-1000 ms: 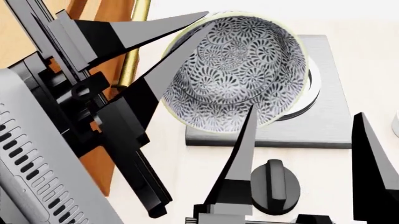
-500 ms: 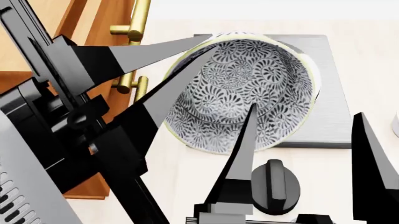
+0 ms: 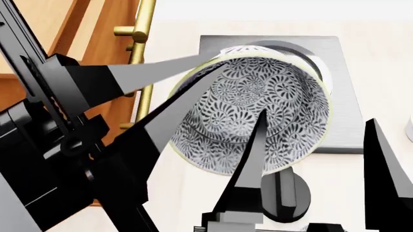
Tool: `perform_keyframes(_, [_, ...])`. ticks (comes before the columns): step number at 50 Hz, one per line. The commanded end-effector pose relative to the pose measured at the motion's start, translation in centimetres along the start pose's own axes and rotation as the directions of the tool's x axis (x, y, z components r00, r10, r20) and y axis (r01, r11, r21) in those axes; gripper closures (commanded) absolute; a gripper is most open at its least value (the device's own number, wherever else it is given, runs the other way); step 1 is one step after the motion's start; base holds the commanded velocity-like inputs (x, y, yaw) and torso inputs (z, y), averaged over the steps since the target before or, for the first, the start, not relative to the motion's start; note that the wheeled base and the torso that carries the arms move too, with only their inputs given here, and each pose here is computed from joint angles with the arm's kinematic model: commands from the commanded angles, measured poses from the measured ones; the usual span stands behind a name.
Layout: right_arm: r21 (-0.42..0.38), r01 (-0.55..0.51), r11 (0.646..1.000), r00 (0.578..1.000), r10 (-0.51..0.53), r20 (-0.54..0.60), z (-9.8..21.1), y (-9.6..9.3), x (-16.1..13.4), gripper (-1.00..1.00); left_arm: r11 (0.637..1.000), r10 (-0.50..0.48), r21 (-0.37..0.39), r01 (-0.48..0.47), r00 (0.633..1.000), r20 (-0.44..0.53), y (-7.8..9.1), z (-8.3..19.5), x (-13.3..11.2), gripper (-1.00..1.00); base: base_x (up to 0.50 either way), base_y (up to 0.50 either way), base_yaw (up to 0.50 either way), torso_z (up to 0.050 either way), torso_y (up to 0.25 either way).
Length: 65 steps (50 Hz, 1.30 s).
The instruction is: Pick the akita bowl on the wooden cabinet and place it on the plate.
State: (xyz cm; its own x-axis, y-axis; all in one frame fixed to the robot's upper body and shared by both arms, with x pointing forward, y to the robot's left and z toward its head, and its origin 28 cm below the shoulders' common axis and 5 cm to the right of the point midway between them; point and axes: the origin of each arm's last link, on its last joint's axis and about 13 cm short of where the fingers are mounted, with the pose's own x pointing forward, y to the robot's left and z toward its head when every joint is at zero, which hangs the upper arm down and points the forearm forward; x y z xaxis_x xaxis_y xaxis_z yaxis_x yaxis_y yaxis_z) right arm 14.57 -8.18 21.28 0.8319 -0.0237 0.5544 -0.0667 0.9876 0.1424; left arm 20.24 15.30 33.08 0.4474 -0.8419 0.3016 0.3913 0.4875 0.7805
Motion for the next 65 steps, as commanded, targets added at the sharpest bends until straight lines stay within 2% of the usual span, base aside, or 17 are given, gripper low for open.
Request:
perform_keyframes(1, [0.019,-0.010,1.000,1.000,0.010,0.010,0.0,0.0,-0.1,-1.00,0.999,0.034,0.010,-0.034,0.999,0.014,0.2,0.3,-0.2,1.00,0.00,0.00,0.00,0.000,0.000])
perform_keyframes(2, [0.017,-0.011,1.000,1.000,0.010,0.013,0.1,0.0,-0.2,1.00,0.999,0.036,0.008,-0.036,0.999,0.014,0.2,0.3,-0.2,1.00,0.00,0.00,0.00,0.000,0.010])
perform_keyframes(26, [0.006,0.036,0.999,0.999,-0.036,0.006,0.1,-0.3,-0.1,1.00,0.999,0.044,-0.001,-0.044,0.999,0.016,0.2,0.2,-0.3,1.00,0.00,0.00,0.00,0.000,0.000])
perform_keyframes(33, [0.000,0.052,0.999,0.999,-0.052,-0.008,0.2,-0.3,-0.1,1.00,0.997,0.075,-0.014,-0.075,0.997,-0.011,0.5,-0.3,-0.2,1.00,0.00,0.00,0.00,0.000,0.001])
perform_keyframes(34, [0.000,0.053,0.999,0.999,-0.053,-0.007,0.2,-0.3,-0.1,1.00,0.997,0.078,-0.012,-0.078,0.997,-0.017,0.5,-0.3,-0.2,-1.00,0.00,0.00,0.00,0.000,0.000])
perform_keyframes(40, [0.000,0.043,0.999,0.999,-0.043,0.014,0.4,-0.2,-0.1,1.00,0.997,0.081,-0.016,-0.081,0.996,-0.028,0.4,-0.3,-0.2,-1.00,0.00,0.00,0.00,0.000,0.000])
perform_keyframes(45, [-0.008,0.080,0.997,0.997,-0.080,0.015,0.6,-0.3,-0.1,1.00,0.996,0.084,-0.016,-0.085,0.996,-0.029,0.4,-0.4,-0.2,-1.00,0.00,0.00,0.00,0.000,0.000])
perform_keyframes(46, [-0.014,0.129,0.992,0.992,-0.129,-0.008,0.5,-0.5,0.0,1.00,0.996,0.086,-0.016,-0.087,0.996,-0.029,0.4,-0.4,-0.2,-1.00,0.00,0.00,0.00,0.000,0.000])
perform_keyframes(48, [-0.025,0.158,0.987,0.987,-0.158,-0.029,0.5,-0.6,0.2,1.00,0.996,0.084,-0.018,-0.085,0.996,-0.028,0.4,-0.4,-0.2,-1.00,0.00,0.00,0.00,0.000,0.000])
perform_keyframes(49, [-0.055,0.196,0.979,0.979,-0.199,-0.047,0.5,-0.6,0.2,1.00,0.996,0.086,-0.017,-0.087,0.996,-0.028,0.4,-0.4,-0.2,-1.00,0.00,0.00,0.00,0.000,0.000])
perform_keyframes(50, [-0.048,0.194,0.980,0.979,-0.197,-0.058,0.6,-0.6,0.3,1.00,0.996,0.084,-0.019,-0.085,0.996,-0.029,0.4,-0.4,-0.2,-1.00,0.00,0.00,0.00,0.000,0.000])
perform_keyframes(51, [-0.075,0.223,0.972,0.971,-0.228,-0.070,0.6,-0.6,0.3,1.00,0.996,0.086,-0.020,-0.086,0.996,-0.027,0.4,-0.4,-0.2,-1.00,0.00,0.00,0.00,0.000,0.000])
perform_keyframes(55, [-0.052,0.242,0.969,0.968,-0.245,-0.057,0.9,-0.7,0.3,1.00,0.996,0.087,-0.020,-0.087,0.996,-0.025,0.3,-0.3,-0.3,-1.00,0.00,0.00,0.00,0.000,0.000])
perform_keyframes(56, [-0.094,0.270,0.958,0.958,-0.277,-0.072,1.0,-0.8,0.4,1.00,0.996,0.088,-0.020,-0.089,0.996,-0.025,0.4,-0.3,-0.3,-1.00,0.00,0.00,0.00,0.000,0.000])
perform_keyframes(58, [-0.121,0.302,0.946,0.949,-0.311,-0.057,1.1,-1.0,0.6,1.00,0.996,0.092,-0.020,-0.092,0.995,-0.024,0.5,-0.2,-0.3,-1.00,0.00,0.00,0.00,0.005,0.000])
perform_keyframes(63, [-0.179,0.358,0.916,0.928,-0.371,-0.043,1.0,-1.5,1.0,1.00,0.995,0.094,-0.021,-0.094,0.995,-0.025,0.5,-0.2,-0.3,-1.00,0.00,0.00,0.00,0.000,0.000])
perform_keyframes(65, [-0.182,0.356,0.916,0.927,-0.371,-0.051,1.1,-1.6,1.0,1.00,0.995,0.094,-0.022,-0.095,0.995,-0.024,0.5,-0.2,-0.3,-1.00,0.00,0.00,0.00,0.000,0.000])
